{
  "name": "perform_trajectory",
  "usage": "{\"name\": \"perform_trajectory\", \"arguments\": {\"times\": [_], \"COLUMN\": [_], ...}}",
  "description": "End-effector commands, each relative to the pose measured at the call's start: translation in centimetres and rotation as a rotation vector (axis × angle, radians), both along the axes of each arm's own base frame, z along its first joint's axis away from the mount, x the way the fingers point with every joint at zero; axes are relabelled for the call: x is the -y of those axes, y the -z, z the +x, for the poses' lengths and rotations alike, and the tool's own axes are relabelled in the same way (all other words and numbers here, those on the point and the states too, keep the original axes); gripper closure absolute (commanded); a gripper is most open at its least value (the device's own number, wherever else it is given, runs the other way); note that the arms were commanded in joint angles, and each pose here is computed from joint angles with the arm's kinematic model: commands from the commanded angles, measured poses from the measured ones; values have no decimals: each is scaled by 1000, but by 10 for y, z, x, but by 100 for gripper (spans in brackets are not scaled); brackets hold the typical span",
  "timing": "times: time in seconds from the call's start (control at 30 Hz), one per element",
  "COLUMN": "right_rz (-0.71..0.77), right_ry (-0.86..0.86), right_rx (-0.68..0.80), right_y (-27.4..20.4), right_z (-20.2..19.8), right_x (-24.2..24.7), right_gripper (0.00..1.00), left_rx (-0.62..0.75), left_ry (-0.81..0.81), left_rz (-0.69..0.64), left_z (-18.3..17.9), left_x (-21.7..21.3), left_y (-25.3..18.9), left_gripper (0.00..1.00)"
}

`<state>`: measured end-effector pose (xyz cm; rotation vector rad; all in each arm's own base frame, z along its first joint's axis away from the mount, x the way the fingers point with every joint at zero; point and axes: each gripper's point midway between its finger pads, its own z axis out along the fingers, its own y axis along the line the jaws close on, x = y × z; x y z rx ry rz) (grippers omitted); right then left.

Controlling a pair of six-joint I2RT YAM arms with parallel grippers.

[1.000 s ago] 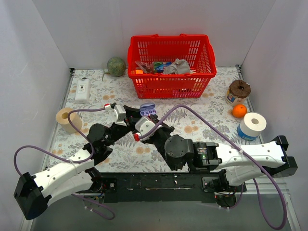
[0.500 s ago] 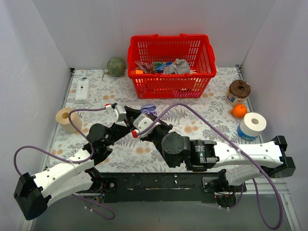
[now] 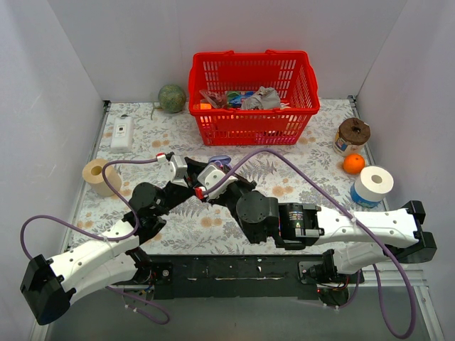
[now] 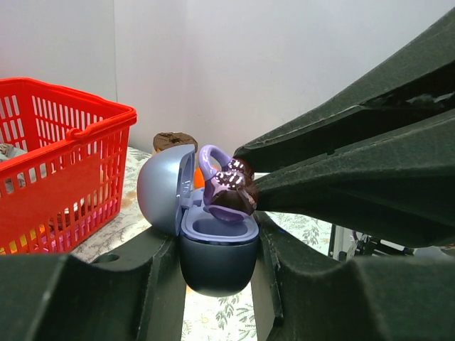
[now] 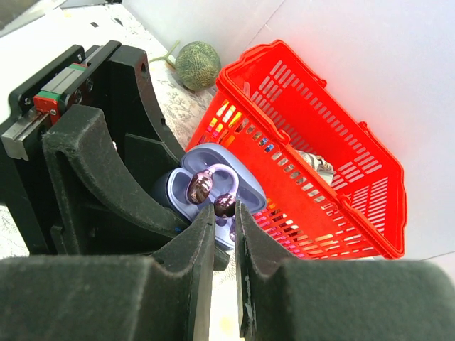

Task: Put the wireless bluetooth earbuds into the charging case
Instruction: Place the earbud in the charging case.

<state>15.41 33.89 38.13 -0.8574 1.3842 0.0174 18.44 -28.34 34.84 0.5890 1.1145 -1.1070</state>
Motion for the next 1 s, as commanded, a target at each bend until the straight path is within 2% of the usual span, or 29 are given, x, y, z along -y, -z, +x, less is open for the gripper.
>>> {"name": "perform_trajectory", "arguments": {"times": [0.0, 0.97], "right_rz": [43, -72], "right_ry": [-28, -56], "right_rx": [-20, -33], "right_y": [-14, 5], "right_z": [-3, -6], "right_x": [-5, -4], "right_gripper": [99, 99], "left_rx": [30, 60], "left_ry": [13, 6], "left_rz": [-28, -43], "left_z": [-7, -8], "left_x": [-3, -6], "left_y": [-10, -21], "left_gripper": [100, 100]}}
